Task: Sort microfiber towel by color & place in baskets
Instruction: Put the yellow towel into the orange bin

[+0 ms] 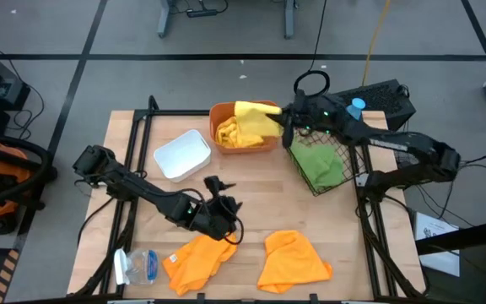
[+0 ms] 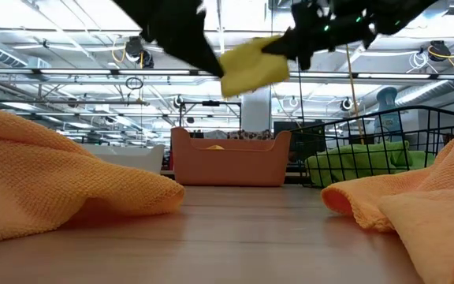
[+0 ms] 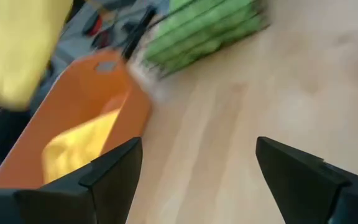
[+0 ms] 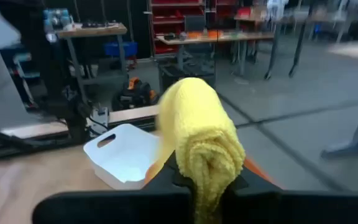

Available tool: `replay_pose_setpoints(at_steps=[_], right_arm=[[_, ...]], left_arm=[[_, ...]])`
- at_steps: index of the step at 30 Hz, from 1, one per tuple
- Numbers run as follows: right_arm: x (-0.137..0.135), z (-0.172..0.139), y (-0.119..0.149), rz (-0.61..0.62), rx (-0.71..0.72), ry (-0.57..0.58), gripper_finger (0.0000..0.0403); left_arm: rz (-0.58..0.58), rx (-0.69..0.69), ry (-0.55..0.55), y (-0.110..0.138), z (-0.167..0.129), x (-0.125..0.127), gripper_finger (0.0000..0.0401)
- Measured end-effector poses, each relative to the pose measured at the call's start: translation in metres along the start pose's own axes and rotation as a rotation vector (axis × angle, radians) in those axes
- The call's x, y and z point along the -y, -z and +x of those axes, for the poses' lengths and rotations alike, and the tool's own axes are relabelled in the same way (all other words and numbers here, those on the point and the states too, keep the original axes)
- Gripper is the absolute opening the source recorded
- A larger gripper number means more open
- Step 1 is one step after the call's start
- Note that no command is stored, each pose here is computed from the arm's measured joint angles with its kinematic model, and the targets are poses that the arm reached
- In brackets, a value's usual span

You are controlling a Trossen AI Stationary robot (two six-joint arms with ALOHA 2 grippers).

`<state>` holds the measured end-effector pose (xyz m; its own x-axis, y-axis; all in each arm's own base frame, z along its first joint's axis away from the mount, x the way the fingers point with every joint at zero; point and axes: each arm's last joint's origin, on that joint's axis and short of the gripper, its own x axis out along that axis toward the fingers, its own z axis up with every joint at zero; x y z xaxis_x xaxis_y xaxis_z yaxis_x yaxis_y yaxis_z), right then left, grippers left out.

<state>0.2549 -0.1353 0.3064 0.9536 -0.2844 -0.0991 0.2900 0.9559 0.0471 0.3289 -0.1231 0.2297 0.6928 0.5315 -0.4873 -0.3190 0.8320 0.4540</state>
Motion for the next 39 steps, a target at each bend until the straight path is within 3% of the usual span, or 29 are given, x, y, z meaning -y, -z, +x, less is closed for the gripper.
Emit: replay_pose_setpoints(at_steps=[4, 10, 12, 21, 27, 30, 39], right_arm=[[0.020, 0.032, 0.016, 0.081, -0.099, -0.013, 0.0007], [0.041, 0.078, 0.027, 0.209, -0.171, -0.190, 0.0006], [0.049, 0.087, 0.036, 0.261, -0.213, -0.190, 0.0006], [0.087, 0.097, 0.080, 0.417, -0.325, -0.039, 0.0010], [0.094, 0.096, 0.094, 0.373, -0.409, 0.126, 0.0025], [0.092, 0.095, 0.099, 0.340, -0.456, 0.221, 0.0046], [0.083, 0.097, 0.097, 0.299, -0.467, 0.195, 0.0138]], left_arm=[[0.042, 0.082, 0.045, -0.009, -0.006, 0.007, 0.0319], [0.076, 0.088, 0.058, -0.007, -0.016, 0.012, 0.0319], [0.090, 0.078, 0.059, -0.005, -0.021, 0.012, 0.0319], [0.069, 0.081, 0.072, -0.002, -0.046, 0.010, 0.0319], [0.082, 0.093, 0.077, -0.001, -0.052, 0.015, 0.0319], [0.082, 0.094, 0.076, -0.001, -0.052, 0.015, 0.0319], [0.082, 0.094, 0.076, -0.001, -0.052, 0.015, 0.0319]])
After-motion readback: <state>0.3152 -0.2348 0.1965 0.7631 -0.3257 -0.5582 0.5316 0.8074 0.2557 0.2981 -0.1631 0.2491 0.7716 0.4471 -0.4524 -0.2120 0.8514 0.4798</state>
